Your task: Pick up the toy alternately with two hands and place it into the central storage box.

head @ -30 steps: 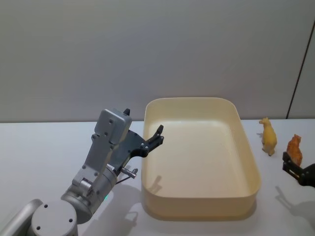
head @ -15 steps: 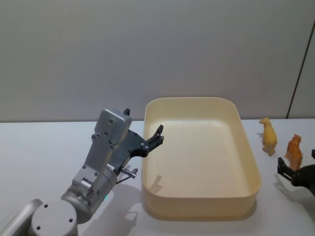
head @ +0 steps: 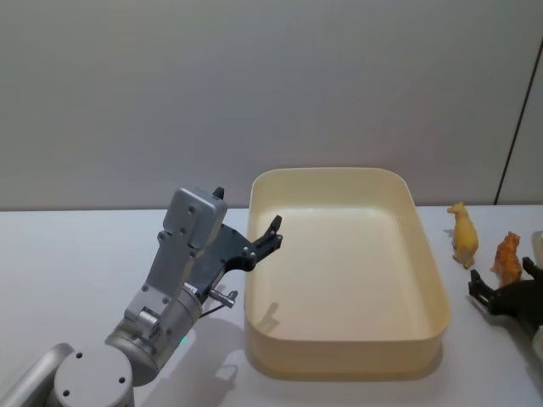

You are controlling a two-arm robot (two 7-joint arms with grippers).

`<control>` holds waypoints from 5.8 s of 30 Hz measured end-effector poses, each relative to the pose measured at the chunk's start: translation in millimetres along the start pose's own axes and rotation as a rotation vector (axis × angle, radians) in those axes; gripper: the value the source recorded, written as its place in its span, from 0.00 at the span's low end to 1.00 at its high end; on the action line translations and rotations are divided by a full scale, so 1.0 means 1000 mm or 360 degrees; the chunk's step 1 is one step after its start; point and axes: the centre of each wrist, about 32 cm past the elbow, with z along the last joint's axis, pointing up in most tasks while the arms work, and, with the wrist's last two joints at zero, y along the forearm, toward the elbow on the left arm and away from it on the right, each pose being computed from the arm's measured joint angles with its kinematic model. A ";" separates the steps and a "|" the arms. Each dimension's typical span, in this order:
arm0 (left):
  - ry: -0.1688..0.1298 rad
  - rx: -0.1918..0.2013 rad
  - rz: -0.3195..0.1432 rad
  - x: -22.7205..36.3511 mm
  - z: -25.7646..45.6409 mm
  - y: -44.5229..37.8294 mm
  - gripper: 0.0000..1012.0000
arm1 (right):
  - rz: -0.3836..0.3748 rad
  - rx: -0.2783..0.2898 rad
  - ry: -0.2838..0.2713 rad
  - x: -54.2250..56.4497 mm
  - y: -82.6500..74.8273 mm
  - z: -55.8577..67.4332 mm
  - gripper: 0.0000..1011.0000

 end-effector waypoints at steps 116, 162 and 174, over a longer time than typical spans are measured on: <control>0.0000 0.0000 0.0000 0.0000 0.0000 0.0000 0.99 | 0.0366 0.0382 0.0148 0.028 0.007 0.081 0.99; 0.0000 0.0000 0.0000 0.0000 0.0000 0.0000 0.99 | 0.0246 -0.0024 0.0028 0.009 0.073 0.025 0.91; 0.0000 0.0000 0.0000 0.0000 0.0000 0.0000 0.99 | 0.0254 -0.0029 0.0005 0.003 0.083 0.025 0.59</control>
